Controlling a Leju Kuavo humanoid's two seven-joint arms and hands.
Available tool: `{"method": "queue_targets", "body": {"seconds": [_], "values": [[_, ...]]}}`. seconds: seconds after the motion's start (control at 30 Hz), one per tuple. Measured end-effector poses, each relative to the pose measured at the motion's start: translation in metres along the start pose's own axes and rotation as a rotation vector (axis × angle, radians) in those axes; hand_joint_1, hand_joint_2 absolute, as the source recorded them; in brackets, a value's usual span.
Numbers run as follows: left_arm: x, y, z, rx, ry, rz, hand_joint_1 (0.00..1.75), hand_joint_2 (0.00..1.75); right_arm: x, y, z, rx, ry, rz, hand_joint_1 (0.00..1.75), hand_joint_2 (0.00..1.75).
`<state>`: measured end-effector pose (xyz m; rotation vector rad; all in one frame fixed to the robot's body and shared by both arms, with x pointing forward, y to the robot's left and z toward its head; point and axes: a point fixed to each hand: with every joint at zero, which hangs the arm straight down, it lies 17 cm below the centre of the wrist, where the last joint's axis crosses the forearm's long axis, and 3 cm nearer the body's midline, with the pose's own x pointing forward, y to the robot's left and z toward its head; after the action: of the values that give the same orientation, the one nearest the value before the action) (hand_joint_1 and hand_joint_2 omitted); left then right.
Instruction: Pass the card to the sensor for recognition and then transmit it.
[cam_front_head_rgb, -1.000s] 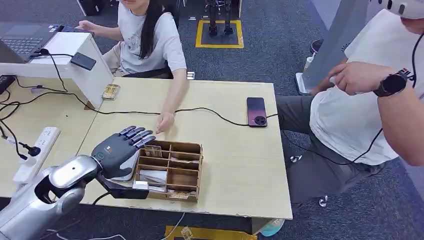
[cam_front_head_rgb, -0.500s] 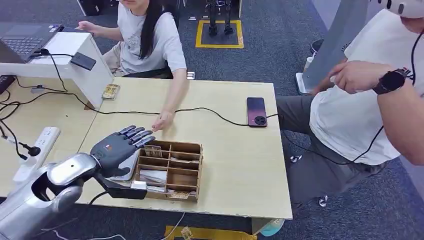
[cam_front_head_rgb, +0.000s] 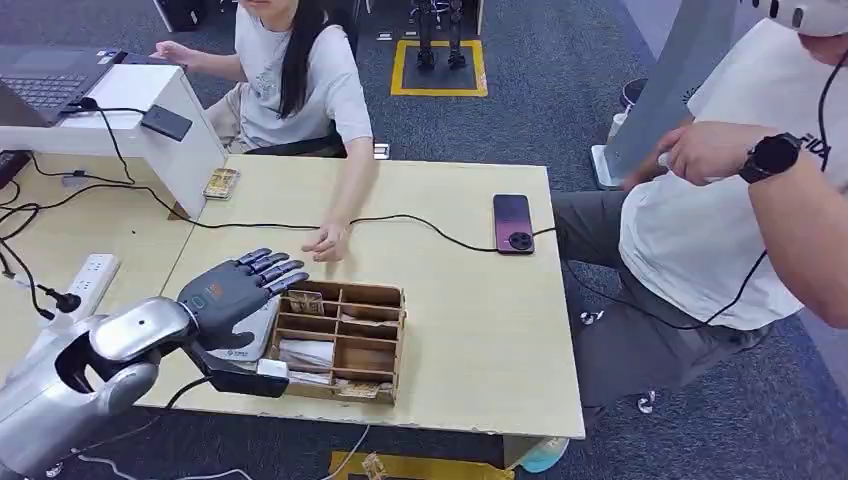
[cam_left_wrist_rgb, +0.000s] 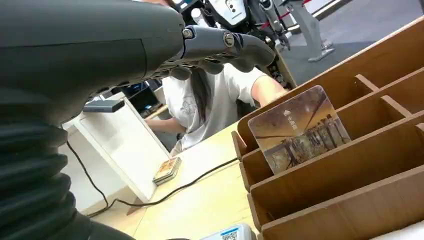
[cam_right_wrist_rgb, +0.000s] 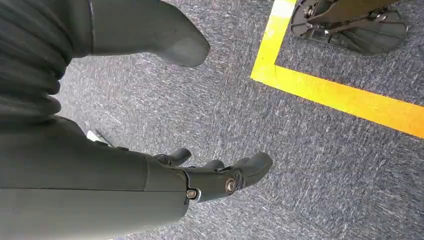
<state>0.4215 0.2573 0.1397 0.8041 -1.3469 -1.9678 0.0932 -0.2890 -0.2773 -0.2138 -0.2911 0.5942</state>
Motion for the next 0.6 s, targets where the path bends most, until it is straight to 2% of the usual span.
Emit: {"method": "queue_targets", "body": {"seconds": [0.6], "values": [[0.009,-0.0059,0.002,-0.054,-0.048,0.02,0.0,1.75,0.0013,0.0038,0.0006,0.015,-0.005,0.007,0.0,1.75]]}}
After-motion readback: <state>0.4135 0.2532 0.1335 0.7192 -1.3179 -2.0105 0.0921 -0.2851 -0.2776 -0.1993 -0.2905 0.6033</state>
